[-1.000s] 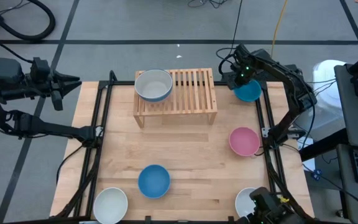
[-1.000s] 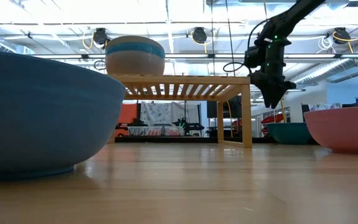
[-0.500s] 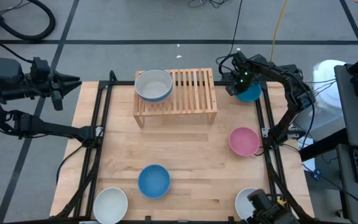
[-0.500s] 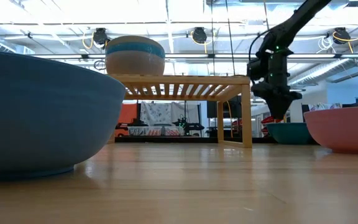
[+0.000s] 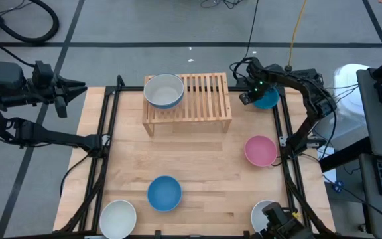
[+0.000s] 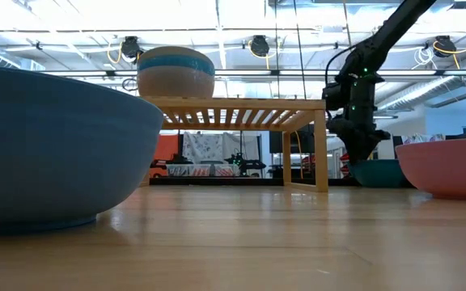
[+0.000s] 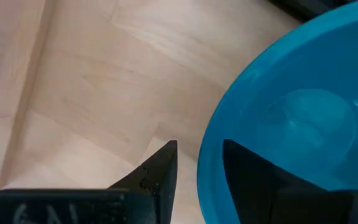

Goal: Place and stack bowls onto a shelf
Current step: Stack the top blue bowl on top of the gray bowl on the shelf

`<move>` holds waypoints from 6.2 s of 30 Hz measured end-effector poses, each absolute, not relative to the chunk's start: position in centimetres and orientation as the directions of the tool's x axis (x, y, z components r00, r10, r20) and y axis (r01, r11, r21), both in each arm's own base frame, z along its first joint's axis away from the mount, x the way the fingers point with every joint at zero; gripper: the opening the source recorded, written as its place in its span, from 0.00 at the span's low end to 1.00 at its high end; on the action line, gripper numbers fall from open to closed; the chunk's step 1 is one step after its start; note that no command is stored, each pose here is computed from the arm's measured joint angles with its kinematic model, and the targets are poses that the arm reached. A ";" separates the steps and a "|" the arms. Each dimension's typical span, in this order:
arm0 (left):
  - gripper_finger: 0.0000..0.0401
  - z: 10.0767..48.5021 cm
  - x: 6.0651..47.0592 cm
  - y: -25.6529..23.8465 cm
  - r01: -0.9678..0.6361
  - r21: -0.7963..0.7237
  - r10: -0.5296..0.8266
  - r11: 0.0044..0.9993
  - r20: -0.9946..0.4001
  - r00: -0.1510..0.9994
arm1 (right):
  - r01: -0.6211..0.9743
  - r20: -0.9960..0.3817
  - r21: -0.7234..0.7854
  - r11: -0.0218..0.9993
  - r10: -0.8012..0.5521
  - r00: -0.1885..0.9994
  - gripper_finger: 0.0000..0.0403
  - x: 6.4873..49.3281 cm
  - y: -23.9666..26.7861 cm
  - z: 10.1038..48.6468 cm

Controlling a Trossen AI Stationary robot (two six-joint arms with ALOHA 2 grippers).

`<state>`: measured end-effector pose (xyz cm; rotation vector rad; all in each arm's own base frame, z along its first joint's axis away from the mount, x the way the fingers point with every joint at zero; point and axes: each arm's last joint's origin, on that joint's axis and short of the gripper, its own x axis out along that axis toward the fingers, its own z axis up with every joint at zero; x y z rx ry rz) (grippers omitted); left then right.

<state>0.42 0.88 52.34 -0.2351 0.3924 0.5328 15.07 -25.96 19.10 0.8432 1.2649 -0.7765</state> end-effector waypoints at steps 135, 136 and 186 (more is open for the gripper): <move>0.24 52.3 0.4 0.9 -0.518 -0.097 0.436 0.850 -0.423 0.795 | 0.038 -0.572 -0.289 0.957 -0.205 0.795 0.20 40.0 -10.4 40.2; 0.24 52.3 0.4 0.9 -0.518 -0.097 0.436 0.850 -0.423 0.795 | 0.039 -0.571 -0.289 0.956 -0.205 0.795 0.21 39.9 -10.4 40.2; 0.24 42.6 29.0 10.3 -0.171 0.277 0.302 0.946 -0.549 0.779 | 0.315 -0.485 -0.515 0.797 -0.574 0.660 0.26 24.8 -7.7 49.9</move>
